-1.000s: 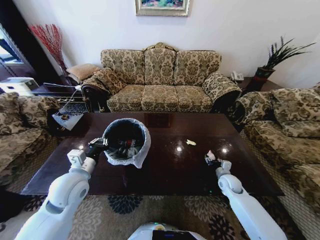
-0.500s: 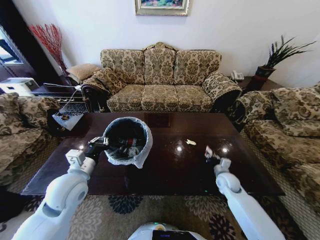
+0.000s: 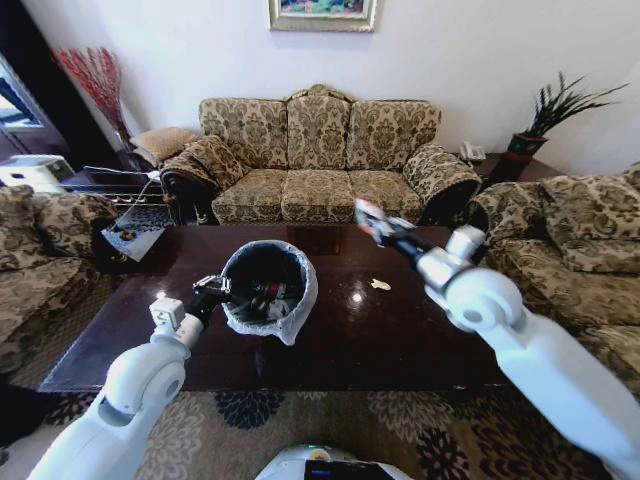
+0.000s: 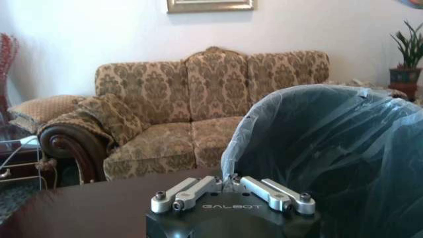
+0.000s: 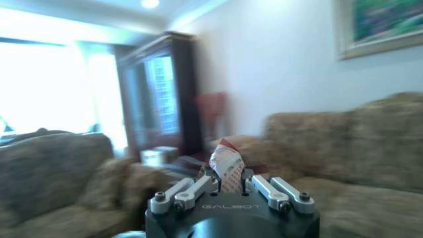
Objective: Move to the front of the table and place the trash on the table into the trash bin.
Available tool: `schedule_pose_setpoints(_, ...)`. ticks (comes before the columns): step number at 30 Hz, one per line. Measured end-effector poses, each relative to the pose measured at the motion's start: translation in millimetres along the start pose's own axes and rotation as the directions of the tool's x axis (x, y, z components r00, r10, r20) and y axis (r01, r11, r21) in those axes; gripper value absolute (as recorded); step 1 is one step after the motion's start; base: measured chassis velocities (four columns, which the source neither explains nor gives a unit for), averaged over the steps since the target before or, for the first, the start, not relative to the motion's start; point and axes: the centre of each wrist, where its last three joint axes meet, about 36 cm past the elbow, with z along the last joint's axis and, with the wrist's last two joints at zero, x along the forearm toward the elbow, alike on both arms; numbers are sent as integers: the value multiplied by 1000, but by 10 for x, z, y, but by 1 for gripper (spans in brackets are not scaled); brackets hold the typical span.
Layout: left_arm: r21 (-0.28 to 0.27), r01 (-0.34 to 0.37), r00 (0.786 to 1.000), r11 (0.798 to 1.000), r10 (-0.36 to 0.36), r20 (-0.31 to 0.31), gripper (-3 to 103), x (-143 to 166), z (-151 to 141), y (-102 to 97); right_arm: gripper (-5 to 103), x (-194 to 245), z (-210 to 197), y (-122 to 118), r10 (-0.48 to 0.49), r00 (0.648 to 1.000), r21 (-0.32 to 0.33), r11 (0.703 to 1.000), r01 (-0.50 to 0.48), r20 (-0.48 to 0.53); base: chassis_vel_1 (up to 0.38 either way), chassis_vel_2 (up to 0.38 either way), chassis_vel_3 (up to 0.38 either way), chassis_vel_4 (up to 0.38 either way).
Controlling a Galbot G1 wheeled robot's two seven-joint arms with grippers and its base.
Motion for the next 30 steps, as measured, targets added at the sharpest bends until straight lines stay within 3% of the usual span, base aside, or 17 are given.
schedule_pose_setpoints(2,2,-2,1000,1000,2,8,2,-12,-20,2,12,-217,-41,251,-100,995,-9,995,99,-26,0,0,0,0)
schedule_pose_setpoints(3,2,-2,1000,1000,2,8,2,-12,-20,2,12,-217,-41,251,-100,995,-9,995,99,-26,0,0,0,0)
schedule_pose_setpoints(6,7,-4,1000,1000,4,11,2,-23,-21,-8,12,-404,149,626,-211,973,-23,977,210,-97,0,0,0,0)
schedule_pose_setpoints(9,12,-3,1000,1000,3,10,2,-21,-14,-12,12,-411,290,797,-256,957,-33,967,254,-136,0,0,0,0)
schedule_pose_setpoints(15,16,9,1000,1000,-9,15,2,-14,-22,7,9,-337,488,839,-268,936,15,960,279,-227,0,0,0,0)
schedule_pose_setpoints(17,16,11,1000,1000,-11,18,2,-10,-29,9,19,-331,508,796,-253,940,41,962,269,-229,0,0,0,0)
schedule_pose_setpoints(19,16,12,1000,1000,-12,19,2,-9,-31,10,19,-329,510,785,-249,941,46,963,266,-229,0,0,0,0)
schedule_pose_setpoints(20,16,13,1000,1000,-13,21,2,-7,-37,10,30,-326,513,756,-239,944,57,964,258,-228,0,0,0,0)
schedule_pose_setpoints(21,16,13,1000,1000,-13,22,2,-6,-39,10,30,-327,516,744,-236,945,61,965,255,-228,0,0,0,0)
schedule_pose_setpoints(23,18,14,1000,1000,-15,23,2,-4,-42,9,40,-335,524,717,-231,946,67,965,252,-227,0,0,0,0)
schedule_pose_setpoints(27,20,16,1000,1000,-16,24,2,-2,-40,7,57,-344,527,719,-233,948,63,966,252,-218,0,0,0,0)
schedule_pose_setpoints(30,22,17,1000,1000,-18,24,2,-1,-37,4,62,-347,525,724,-237,948,54,966,254,-211,0,0,0,0)
